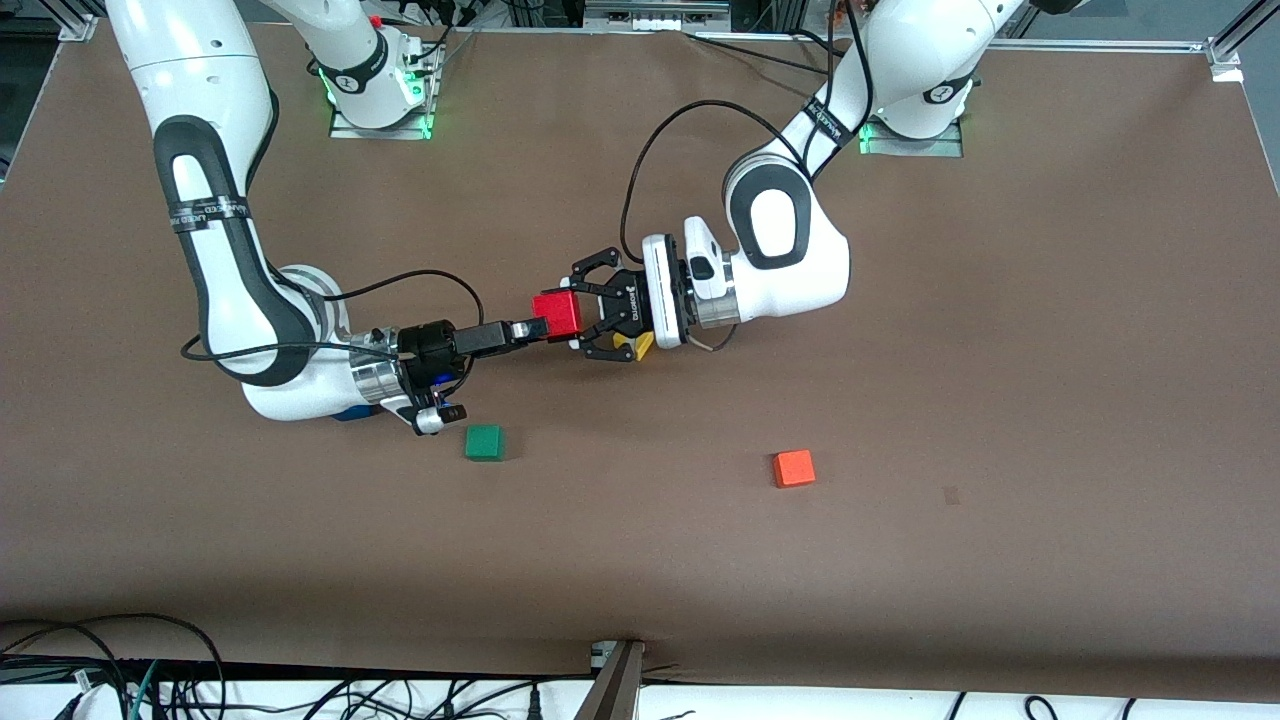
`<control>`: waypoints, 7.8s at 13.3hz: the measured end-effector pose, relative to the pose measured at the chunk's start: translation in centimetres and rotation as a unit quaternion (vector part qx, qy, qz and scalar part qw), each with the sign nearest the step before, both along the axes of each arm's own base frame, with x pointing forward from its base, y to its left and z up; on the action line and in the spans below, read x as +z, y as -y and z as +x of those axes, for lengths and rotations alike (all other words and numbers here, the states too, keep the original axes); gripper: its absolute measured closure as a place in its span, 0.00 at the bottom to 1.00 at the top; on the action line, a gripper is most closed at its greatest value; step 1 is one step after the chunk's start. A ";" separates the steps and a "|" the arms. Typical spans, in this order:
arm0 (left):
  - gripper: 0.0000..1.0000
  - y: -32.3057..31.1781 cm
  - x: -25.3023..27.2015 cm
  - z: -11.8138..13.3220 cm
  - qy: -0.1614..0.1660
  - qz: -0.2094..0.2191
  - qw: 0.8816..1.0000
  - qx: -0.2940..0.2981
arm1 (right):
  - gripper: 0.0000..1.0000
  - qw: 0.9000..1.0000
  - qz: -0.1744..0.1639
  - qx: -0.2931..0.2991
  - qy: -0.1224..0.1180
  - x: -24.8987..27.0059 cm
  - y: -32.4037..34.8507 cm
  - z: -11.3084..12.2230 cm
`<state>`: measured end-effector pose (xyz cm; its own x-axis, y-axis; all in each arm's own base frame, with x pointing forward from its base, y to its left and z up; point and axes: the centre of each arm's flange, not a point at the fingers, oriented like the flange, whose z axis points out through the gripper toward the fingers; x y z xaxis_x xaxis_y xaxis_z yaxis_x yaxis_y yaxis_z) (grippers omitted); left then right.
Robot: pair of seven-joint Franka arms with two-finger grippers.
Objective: Pass red block to right arm, stack on blue
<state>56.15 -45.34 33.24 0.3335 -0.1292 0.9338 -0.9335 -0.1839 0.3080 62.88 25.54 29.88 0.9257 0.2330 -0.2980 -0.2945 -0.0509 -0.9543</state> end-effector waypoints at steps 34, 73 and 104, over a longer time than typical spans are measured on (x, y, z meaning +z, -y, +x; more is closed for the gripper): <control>0.00 -13.4 3.4 6.9 0.020 0.058 0.988 -0.143 | 0.45 0.732 -0.591 0.222 0.255 2.5 18.9 5.8; 0.00 -36.7 22.4 3.3 -0.332 0.562 0.669 0.355 | 0.00 0.698 -0.666 0.153 0.213 8.8 20.8 2.8; 0.00 -41.0 26.3 -2.3 -0.397 0.517 0.625 0.430 | 0.00 0.707 -0.691 0.092 0.121 33.8 23.8 -9.0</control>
